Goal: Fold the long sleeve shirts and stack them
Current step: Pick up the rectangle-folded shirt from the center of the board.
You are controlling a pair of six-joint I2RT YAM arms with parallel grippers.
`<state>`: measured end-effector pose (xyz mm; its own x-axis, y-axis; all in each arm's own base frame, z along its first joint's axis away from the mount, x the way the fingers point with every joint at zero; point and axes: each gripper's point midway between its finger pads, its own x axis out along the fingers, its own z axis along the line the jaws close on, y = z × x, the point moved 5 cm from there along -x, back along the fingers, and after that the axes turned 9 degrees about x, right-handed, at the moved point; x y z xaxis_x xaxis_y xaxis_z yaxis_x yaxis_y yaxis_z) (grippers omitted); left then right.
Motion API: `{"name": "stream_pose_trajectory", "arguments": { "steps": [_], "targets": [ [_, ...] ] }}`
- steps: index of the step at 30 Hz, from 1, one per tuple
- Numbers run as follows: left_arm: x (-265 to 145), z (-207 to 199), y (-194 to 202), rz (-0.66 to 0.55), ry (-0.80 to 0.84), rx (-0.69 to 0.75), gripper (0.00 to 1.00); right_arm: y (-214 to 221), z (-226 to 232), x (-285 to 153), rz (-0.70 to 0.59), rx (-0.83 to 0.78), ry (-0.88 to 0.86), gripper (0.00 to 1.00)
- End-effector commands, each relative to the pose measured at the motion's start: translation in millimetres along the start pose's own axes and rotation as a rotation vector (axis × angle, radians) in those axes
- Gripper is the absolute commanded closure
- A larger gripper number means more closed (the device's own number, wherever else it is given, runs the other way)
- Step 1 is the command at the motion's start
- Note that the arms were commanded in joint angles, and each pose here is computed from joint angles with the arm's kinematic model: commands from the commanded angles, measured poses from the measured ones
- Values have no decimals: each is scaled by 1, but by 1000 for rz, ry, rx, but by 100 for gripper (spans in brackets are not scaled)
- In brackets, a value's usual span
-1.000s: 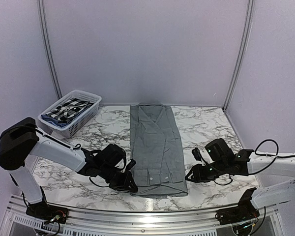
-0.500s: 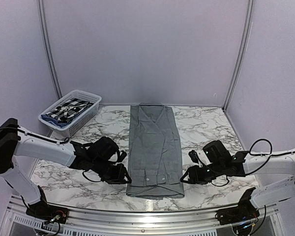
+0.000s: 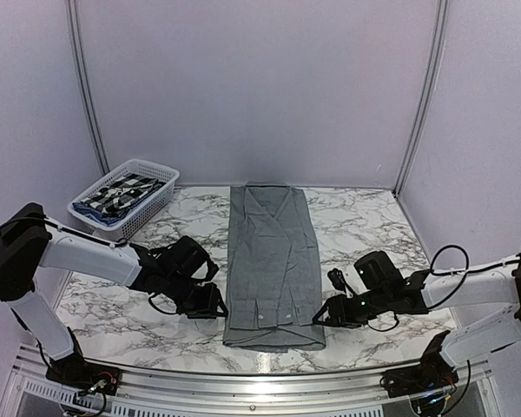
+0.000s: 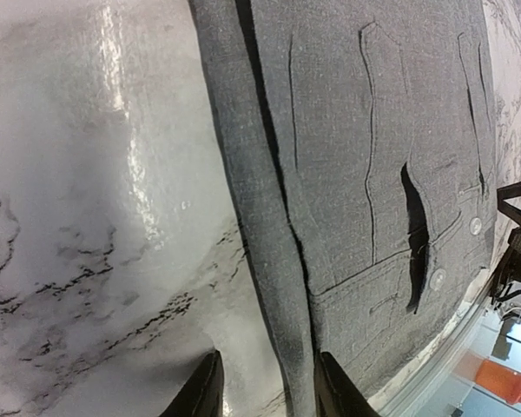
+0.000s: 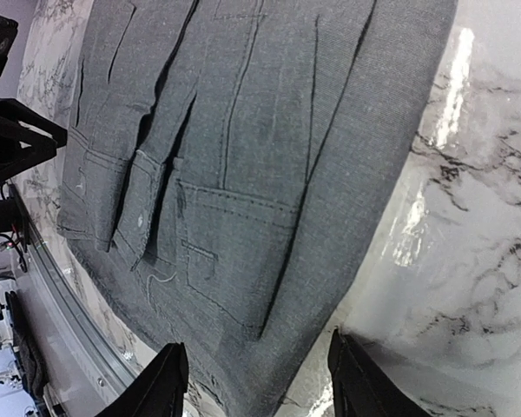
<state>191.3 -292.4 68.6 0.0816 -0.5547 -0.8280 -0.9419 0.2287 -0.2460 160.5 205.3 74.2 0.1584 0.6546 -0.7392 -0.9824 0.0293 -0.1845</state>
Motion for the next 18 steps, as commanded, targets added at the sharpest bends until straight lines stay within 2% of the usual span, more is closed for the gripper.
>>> {"name": "stream_pose_trajectory", "arguments": {
  "steps": [1,8,18],
  "targets": [
    [9,-5,7,43,12,18,63,4,0,6,22,12,-17,44],
    [22,1,18,83,-9,-24,64,6,-6,9,34,29,10,44],
    [18,9,31,98,-24,-54,66,8,-17,1,30,60,82,45]
  ]
}}
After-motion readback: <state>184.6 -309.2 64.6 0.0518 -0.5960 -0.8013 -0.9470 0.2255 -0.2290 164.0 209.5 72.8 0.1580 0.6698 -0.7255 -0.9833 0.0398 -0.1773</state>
